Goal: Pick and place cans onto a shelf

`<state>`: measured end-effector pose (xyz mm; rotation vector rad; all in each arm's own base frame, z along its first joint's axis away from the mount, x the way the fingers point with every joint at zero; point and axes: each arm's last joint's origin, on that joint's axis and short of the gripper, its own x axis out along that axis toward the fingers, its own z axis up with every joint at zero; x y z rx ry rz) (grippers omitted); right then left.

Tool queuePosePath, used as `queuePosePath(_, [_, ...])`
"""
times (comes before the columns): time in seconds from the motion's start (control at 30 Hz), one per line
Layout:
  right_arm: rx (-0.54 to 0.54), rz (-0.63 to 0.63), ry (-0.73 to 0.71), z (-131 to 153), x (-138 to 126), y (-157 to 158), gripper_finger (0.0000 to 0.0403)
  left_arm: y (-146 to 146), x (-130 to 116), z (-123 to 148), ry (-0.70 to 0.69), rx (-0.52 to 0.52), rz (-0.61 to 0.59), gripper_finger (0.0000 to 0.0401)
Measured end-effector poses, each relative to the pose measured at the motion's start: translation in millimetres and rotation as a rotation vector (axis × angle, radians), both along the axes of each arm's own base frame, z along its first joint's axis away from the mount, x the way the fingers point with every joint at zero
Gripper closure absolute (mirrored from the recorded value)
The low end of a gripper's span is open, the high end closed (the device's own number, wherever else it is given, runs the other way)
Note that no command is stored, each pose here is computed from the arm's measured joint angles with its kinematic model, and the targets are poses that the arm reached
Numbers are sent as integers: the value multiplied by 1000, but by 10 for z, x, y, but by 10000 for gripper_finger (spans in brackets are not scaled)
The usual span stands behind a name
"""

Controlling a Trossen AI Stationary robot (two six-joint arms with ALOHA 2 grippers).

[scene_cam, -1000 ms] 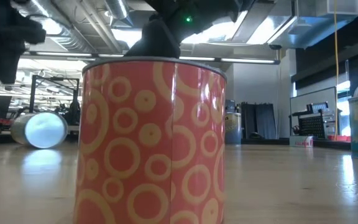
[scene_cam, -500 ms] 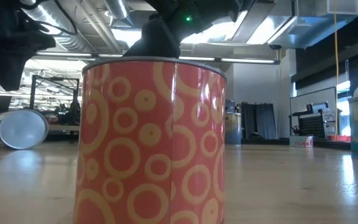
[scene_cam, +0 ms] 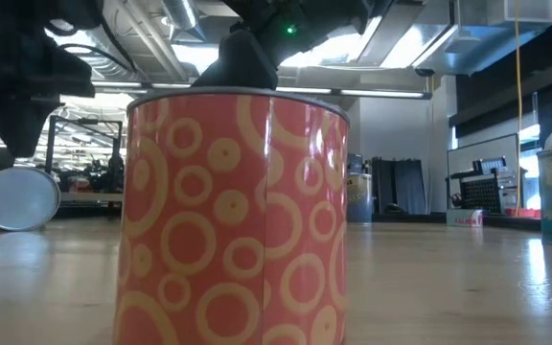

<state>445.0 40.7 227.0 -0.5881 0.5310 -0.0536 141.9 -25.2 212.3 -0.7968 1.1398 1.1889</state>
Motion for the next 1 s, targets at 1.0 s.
queuePosePath(1.0, [203, 11, -19, -4, 3, 29, 361, -180, 441, -36, -39, -106, -97, 348])
